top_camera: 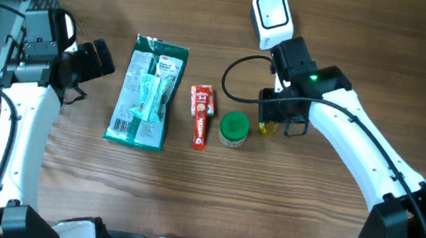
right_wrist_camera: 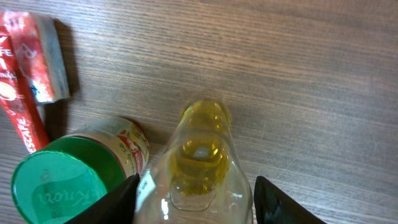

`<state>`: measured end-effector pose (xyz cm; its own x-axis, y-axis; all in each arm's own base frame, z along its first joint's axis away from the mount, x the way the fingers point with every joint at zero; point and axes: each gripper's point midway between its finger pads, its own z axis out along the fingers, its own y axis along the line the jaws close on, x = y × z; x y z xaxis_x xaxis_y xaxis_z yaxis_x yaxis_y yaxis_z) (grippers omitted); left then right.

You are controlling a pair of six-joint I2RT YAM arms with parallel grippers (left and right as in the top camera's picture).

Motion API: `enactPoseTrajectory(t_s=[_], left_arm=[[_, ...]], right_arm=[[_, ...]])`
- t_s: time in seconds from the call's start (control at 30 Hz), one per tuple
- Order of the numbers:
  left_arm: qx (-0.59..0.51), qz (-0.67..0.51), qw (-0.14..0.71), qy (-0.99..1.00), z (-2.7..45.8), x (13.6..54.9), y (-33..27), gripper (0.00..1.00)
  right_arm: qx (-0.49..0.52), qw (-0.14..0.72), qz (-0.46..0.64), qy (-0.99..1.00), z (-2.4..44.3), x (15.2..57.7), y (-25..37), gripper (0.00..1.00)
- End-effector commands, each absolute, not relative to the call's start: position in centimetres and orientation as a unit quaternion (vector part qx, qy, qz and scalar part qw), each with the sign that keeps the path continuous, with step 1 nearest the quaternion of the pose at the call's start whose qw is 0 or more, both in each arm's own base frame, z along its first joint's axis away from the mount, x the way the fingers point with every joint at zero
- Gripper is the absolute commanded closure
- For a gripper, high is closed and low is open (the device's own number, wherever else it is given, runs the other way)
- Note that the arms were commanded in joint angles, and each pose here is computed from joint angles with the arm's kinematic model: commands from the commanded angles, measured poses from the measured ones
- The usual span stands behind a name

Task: Scan the item barcode
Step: 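Close the right gripper on the yellow Vim soap bottle, then lift the bottle with the right gripper and carry it toward the scanner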

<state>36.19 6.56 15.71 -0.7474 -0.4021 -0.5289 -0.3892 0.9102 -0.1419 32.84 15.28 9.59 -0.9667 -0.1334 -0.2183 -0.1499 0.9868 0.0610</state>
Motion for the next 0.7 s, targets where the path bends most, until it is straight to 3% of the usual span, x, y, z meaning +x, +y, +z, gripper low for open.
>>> enactPoseTrajectory(t_s=[0.0, 0.27, 0.43, 0.67], left_arm=[[-0.208, -0.008, 0.288, 0.935, 15.9, 36.3, 6.7, 0.0], [-0.208, -0.008, 0.288, 0.935, 15.9, 36.3, 6.7, 0.0], [-0.208, -0.008, 0.288, 0.935, 15.9, 36.3, 6.7, 0.0], [-0.208, -0.008, 0.288, 0.935, 15.9, 36.3, 6.7, 0.0]], right_arm=[[-0.056, 0.094, 0.028, 0.994, 8.2, 32.0, 14.7, 0.42], [-0.056, 0.122, 0.031, 0.99, 8.2, 33.2, 14.9, 0.46], [-0.056, 0.126, 0.033, 0.99, 8.5, 33.4, 15.0, 0.59], [-0.048, 0.153, 0.084, 0.983, 16.4, 35.6, 15.2, 0.65]])
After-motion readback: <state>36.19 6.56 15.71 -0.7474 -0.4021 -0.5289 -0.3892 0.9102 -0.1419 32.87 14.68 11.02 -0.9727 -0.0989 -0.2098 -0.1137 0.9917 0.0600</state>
